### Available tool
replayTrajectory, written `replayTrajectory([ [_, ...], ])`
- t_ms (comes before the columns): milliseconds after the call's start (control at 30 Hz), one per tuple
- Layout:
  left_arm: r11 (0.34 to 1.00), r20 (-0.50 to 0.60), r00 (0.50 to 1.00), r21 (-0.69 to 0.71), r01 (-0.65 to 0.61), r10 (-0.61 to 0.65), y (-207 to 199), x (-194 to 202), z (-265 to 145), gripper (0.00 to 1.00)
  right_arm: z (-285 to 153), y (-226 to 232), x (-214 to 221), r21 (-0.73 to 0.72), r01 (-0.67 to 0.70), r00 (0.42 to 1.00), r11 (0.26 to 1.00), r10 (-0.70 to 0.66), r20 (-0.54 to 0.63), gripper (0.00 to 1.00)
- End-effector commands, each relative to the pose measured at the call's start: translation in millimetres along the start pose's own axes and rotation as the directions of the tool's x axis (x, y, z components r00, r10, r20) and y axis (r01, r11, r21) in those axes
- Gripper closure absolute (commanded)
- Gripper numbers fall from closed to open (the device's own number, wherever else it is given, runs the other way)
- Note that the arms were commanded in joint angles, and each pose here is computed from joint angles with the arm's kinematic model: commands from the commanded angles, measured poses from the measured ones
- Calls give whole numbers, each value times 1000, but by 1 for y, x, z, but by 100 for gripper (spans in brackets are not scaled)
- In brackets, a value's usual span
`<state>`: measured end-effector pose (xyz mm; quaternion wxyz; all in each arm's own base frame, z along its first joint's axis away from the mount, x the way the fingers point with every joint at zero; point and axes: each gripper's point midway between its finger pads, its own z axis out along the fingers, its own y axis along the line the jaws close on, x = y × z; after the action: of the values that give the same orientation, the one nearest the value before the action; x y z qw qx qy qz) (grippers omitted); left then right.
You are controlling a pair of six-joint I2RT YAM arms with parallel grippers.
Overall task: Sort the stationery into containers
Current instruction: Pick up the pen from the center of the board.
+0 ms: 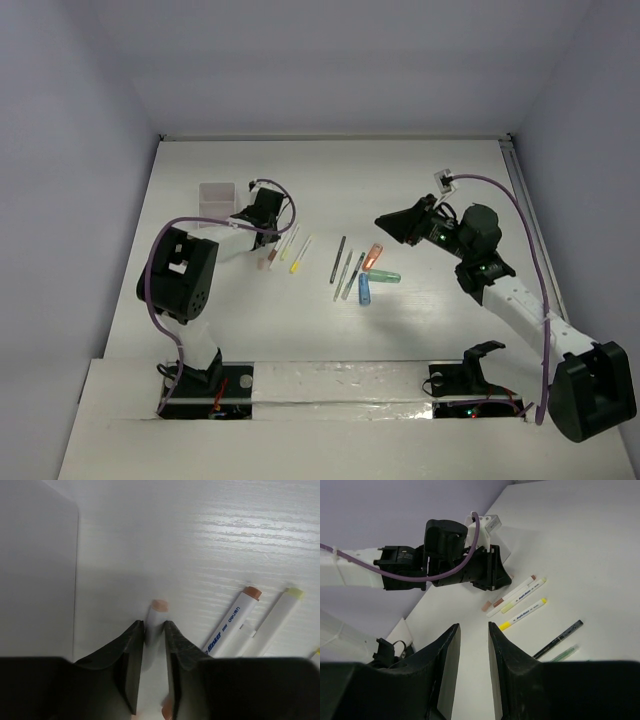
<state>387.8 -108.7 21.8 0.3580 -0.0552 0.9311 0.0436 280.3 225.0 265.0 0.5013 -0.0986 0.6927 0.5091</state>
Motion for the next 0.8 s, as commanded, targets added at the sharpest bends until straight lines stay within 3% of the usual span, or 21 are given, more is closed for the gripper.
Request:
replayTrajectory([
  [0,999,-25,1000,-50,-7,6,9,1,1,85,-2,8,-10,-10,47,998,999,-47,35,65],
  [133,996,18,1000,-86,4,-3,14,-8,-6,100,-1,6,-7,-13,30,999,999,-30,36,65],
  [300,996,110,994,-85,30,-20,14,-39,-29,100,-1,2,-7,6,31,999,1000,-31,41,66],
  [500,998,256,965,51,47,-59,-18,-88,-82,100,0,-1,-7,13,30,998,999,-31,46,66],
  [633,972,392,904,219,88,-171,-38,-147,-138,100,2,0,-5,2,28,999,1000,-28,31,66],
  [767,948,574,759,257,189,-308,-18,-210,-187,100,2,-1,-1,-10,10,1000,1000,-10,28,66],
])
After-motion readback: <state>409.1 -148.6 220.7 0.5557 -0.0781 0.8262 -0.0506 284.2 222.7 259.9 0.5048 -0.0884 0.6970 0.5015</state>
